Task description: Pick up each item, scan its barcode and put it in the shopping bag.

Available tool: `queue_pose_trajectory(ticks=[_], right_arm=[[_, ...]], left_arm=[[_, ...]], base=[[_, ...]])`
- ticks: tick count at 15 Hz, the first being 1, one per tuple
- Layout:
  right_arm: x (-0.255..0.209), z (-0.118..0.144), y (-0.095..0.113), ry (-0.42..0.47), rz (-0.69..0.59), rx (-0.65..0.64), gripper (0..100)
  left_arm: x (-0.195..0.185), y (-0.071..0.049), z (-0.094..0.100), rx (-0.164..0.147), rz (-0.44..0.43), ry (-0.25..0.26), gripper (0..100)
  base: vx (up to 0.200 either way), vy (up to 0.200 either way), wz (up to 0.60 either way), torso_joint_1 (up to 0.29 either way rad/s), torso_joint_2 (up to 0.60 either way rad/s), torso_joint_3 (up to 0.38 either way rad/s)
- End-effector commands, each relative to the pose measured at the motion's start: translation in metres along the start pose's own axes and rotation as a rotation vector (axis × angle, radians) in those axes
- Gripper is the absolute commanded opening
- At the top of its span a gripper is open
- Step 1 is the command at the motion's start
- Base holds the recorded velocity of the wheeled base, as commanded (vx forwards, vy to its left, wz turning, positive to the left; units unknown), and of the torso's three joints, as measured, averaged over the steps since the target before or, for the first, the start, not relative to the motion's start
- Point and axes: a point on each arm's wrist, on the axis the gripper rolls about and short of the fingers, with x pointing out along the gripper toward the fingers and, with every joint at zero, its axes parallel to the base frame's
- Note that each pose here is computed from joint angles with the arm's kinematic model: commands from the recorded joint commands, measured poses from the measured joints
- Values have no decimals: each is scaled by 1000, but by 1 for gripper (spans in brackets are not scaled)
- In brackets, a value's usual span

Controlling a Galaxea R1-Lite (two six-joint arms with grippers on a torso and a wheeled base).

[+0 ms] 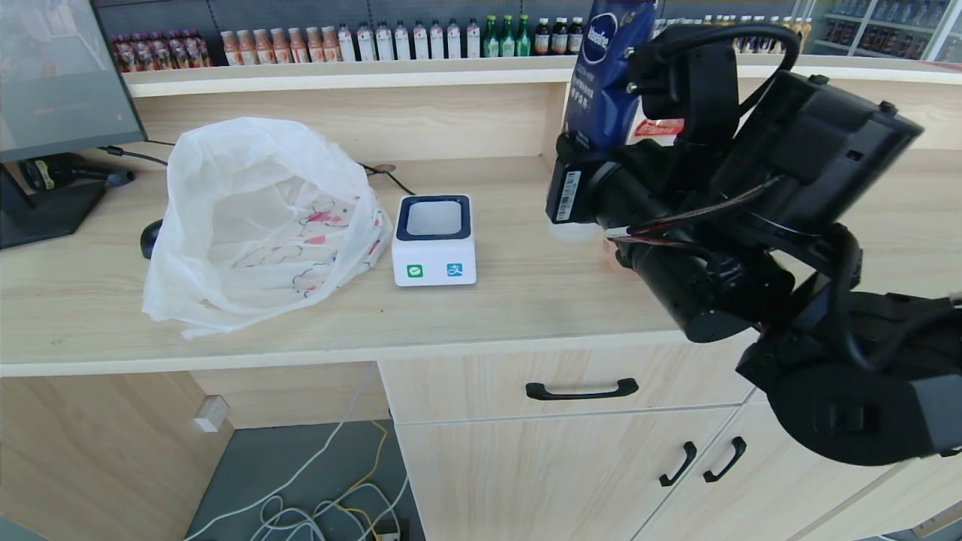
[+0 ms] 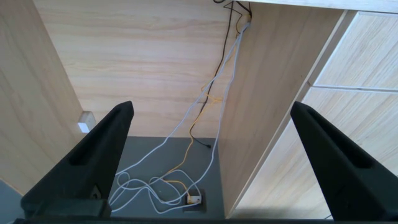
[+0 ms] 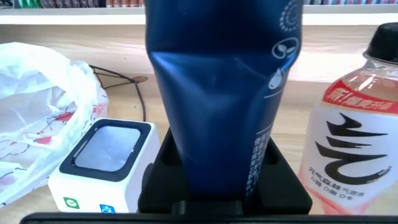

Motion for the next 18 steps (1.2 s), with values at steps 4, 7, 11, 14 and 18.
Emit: queue_pose_trajectory(ticks=[4,7,11,14,18], right_arm=[[-36,16,-19,-2,23,25,0],[-57,14,-13,9,67,95,0],[-83,-4,-25,-40,69,146,0],[-100,-13,-29,-17,96,192,0],[-110,-11,-23,-12,139,251,0]], left_arm=[[0,0,0,-1,1,0,100],[0,0,0,0,1,0,100],[0,0,0,0,1,0,100],[0,0,0,0,1,0,100],[0,0,0,0,1,0,100]], base=[[0,0,0,0,0,0],[0,0,0,0,0,0],[0,0,0,0,0,0],[0,0,0,0,0,0],[0,0,0,0,0,0]])
